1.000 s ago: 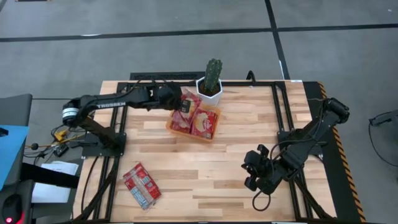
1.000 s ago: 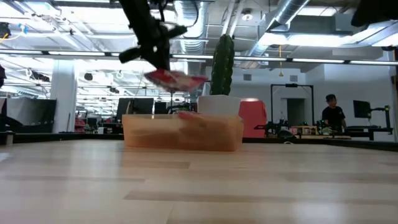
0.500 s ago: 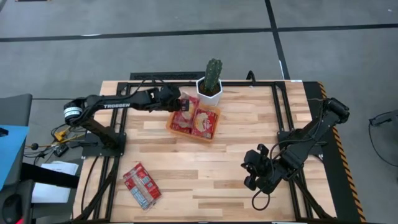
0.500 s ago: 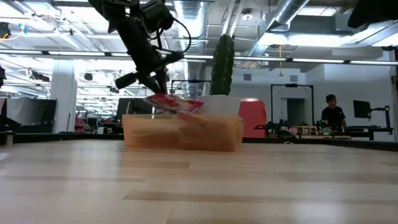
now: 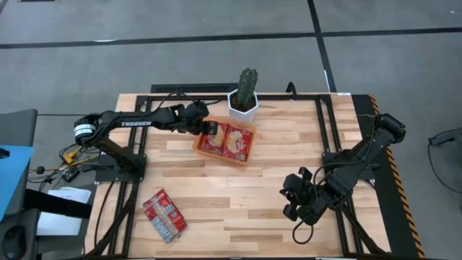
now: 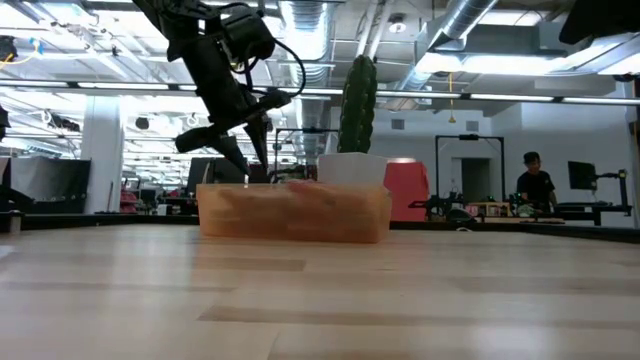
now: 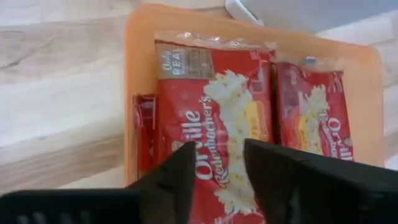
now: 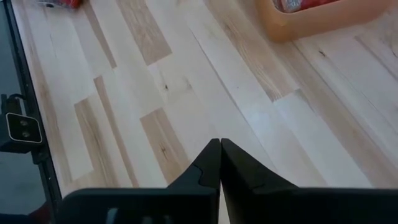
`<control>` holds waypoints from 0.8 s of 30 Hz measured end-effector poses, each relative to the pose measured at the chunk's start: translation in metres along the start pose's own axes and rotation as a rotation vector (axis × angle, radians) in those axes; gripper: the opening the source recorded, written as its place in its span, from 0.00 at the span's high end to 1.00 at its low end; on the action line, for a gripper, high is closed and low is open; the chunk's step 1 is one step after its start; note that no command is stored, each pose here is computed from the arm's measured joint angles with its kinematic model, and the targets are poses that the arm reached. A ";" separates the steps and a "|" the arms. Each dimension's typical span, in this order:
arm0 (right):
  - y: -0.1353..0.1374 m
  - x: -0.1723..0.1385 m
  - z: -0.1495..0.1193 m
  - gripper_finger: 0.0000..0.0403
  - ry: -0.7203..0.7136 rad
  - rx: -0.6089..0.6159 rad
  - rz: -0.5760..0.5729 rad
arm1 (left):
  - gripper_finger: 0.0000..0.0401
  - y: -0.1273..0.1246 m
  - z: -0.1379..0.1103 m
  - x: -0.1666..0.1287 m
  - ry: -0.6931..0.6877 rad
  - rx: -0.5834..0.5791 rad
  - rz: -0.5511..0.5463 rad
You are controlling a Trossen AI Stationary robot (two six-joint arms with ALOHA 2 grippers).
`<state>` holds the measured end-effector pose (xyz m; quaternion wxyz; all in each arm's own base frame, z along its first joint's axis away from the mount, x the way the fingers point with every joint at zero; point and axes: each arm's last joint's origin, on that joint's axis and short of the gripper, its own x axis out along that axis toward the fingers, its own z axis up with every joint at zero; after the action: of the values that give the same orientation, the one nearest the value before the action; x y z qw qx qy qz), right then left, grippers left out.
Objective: Sort popcorn bags into baskets
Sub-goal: Put the popcorn bag into the orange bin, then move the popcorn bags from the bottom left to the center table
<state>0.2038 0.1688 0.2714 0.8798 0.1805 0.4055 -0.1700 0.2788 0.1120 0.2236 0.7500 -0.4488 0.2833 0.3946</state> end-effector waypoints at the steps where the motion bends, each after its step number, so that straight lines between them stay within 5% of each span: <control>1: 0.000 0.000 0.000 0.93 0.000 -0.003 0.000 | 0.65 0.000 0.000 0.000 0.017 0.000 -0.012; 7: 0.000 0.000 0.000 0.93 0.004 0.007 0.003 | 0.48 -0.004 -0.010 -0.027 0.294 0.120 -0.233; 12: 0.001 -0.001 -0.001 0.91 0.003 0.005 0.005 | 0.44 -0.007 -0.063 -0.084 0.496 0.306 -0.227; 18: 0.000 0.000 0.000 0.91 -0.024 0.008 -0.009 | 0.44 -0.011 -0.132 -0.150 0.397 0.333 -0.217; 24: -0.002 0.003 0.005 0.91 -0.023 0.036 -0.020 | 0.44 -0.007 -0.188 -0.177 0.310 0.254 -0.218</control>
<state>0.2081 0.1639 0.2716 0.8791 0.1904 0.3942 -0.1883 0.1780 -0.1185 0.2826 0.7863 -0.4339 0.3925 0.1987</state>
